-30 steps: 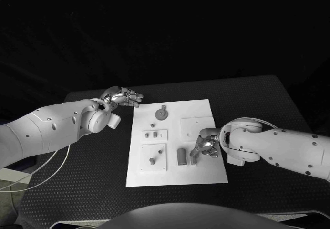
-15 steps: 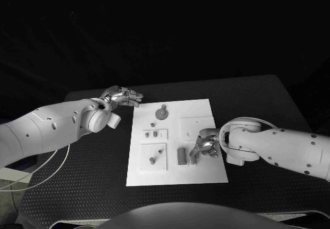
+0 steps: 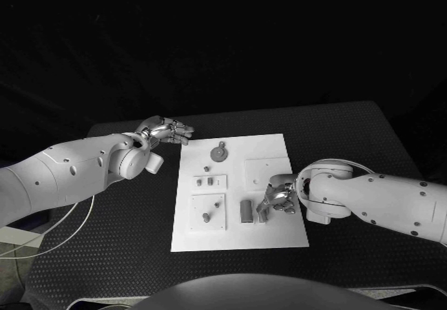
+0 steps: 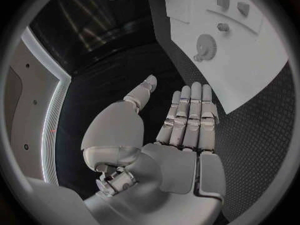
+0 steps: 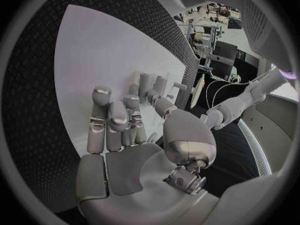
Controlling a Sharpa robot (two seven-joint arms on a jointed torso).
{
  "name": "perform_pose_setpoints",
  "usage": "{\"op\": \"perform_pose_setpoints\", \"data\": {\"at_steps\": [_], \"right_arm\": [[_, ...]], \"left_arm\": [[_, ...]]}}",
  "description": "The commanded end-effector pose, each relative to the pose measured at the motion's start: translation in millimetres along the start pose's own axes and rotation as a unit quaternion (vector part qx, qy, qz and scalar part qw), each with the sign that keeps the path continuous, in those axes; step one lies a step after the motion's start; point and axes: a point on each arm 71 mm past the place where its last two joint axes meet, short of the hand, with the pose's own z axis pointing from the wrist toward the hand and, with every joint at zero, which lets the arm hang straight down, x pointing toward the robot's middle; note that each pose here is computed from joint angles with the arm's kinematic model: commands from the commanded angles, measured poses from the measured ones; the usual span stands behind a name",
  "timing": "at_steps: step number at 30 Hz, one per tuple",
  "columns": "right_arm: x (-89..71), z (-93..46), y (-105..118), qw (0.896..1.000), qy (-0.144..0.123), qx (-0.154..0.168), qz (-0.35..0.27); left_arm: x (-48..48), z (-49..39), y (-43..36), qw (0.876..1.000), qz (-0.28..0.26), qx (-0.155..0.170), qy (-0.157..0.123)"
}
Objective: Assemble the parts on the task board
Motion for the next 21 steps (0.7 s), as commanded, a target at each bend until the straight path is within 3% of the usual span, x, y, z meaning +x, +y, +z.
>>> {"op": "perform_pose_setpoints", "data": {"at_steps": [1,21], "right_arm": [[2.7,0.5,2.7,1.0,0.008,-0.005,-0.004],[1.5,-0.2,0.9,1.0,-0.002,-0.008,0.002]], "left_arm": [[1.9,0.2,-1.5,1.0,-0.001,0.004,0.008],[1.3,0.0,-1.4,1.0,0.0,0.004,0.007]]}}
